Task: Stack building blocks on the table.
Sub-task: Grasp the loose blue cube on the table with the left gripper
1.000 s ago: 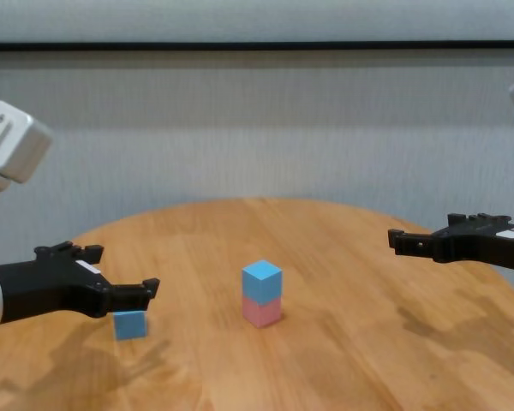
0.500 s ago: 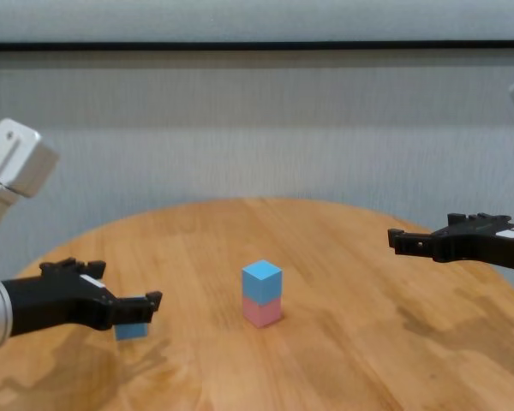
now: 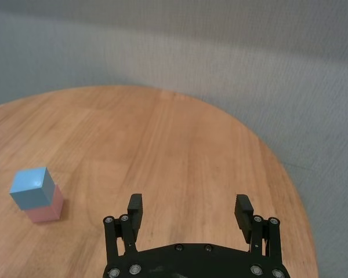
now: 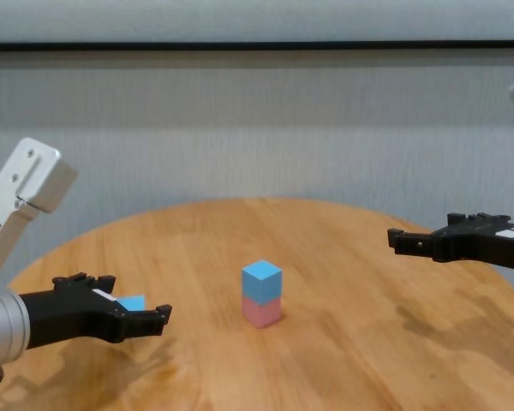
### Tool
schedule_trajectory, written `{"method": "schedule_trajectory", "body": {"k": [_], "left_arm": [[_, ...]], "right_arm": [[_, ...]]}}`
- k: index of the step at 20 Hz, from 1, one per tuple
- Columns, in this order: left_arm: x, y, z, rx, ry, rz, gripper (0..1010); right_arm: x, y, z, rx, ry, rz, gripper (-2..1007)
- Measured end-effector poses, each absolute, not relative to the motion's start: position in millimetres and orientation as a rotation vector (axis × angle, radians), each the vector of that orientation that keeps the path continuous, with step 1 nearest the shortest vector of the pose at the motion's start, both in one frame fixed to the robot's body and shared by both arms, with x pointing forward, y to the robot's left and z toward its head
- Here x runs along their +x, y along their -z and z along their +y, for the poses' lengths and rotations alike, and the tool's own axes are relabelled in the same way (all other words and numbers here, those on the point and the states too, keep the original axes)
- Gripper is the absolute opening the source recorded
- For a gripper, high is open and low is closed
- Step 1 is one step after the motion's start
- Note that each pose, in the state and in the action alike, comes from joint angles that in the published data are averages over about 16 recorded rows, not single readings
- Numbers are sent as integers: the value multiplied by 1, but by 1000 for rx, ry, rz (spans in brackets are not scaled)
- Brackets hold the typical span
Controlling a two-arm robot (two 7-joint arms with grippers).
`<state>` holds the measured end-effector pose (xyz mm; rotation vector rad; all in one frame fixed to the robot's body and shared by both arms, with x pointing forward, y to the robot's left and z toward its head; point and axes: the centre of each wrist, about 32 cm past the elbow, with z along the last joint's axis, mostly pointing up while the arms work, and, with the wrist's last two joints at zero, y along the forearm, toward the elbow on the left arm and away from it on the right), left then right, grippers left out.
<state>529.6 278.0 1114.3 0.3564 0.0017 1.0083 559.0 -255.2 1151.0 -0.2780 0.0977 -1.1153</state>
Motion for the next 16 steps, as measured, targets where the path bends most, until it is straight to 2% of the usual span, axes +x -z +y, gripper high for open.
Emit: {"method": "schedule_trajectory", "body": {"k": [16], "left_arm": [[538, -1104, 279, 359, -1016, 30, 1002]], "right_arm": [[559, -1151, -255, -278, 1115, 98, 1000]]}}
